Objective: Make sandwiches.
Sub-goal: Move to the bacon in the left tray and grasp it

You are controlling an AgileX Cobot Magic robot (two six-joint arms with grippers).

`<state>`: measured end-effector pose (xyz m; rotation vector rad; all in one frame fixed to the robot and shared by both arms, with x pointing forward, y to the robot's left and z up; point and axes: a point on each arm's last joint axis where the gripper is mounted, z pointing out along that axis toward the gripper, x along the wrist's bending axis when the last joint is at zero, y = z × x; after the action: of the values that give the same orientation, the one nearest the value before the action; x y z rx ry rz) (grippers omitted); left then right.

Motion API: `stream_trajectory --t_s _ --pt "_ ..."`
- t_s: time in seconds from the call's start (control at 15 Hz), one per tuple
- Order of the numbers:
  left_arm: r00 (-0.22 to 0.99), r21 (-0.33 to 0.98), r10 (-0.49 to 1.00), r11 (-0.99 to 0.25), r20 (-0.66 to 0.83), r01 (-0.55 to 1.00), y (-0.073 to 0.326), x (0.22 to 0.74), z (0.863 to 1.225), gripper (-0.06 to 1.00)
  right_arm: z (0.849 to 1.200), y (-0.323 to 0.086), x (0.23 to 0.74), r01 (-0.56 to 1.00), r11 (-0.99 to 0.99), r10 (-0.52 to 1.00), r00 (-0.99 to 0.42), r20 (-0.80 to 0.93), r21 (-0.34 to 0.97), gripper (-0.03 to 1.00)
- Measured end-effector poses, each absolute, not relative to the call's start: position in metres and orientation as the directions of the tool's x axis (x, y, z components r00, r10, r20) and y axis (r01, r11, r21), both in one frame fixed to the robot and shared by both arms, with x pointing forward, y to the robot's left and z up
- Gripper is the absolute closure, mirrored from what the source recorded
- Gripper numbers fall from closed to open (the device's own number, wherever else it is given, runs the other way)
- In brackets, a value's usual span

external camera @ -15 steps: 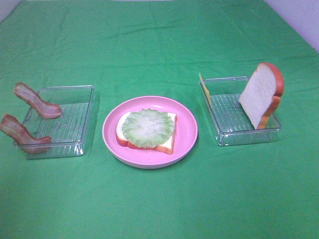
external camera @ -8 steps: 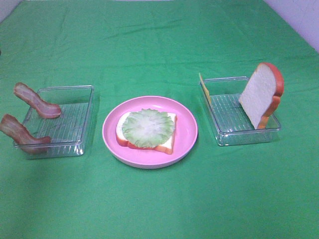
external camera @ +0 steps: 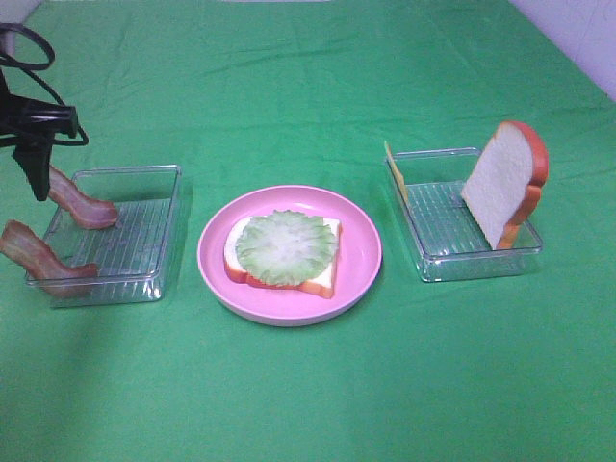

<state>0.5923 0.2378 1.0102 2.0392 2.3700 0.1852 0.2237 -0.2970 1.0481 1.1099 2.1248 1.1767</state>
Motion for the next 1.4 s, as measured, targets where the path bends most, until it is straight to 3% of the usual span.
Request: stream_trajectory --t_s 0.47,0.8,1.4 --pt "-0.172 -0.008 0.981 0.173 0.092 0.985 0.233 0.608 0.956 0.24 1.048 -0.297 0.224 0.425 0.306 0.825 -0.564 -0.015 0.852 0.24" --pt "-0.173 -0.003 0.981 0.174 0.087 0.985 0.233 0.609 0.954 0.40 1.048 -0.297 0.224 0.425 0.306 0.825 -0.564 -0.015 0.852 0.24" --pt "-0.166 -0.007 0.982 0.168 0.091 0.986 0.233 0.609 0.954 0.42 1.048 -0.297 0.224 0.425 0.306 0.825 -0.564 -0.015 0.852 0.24"
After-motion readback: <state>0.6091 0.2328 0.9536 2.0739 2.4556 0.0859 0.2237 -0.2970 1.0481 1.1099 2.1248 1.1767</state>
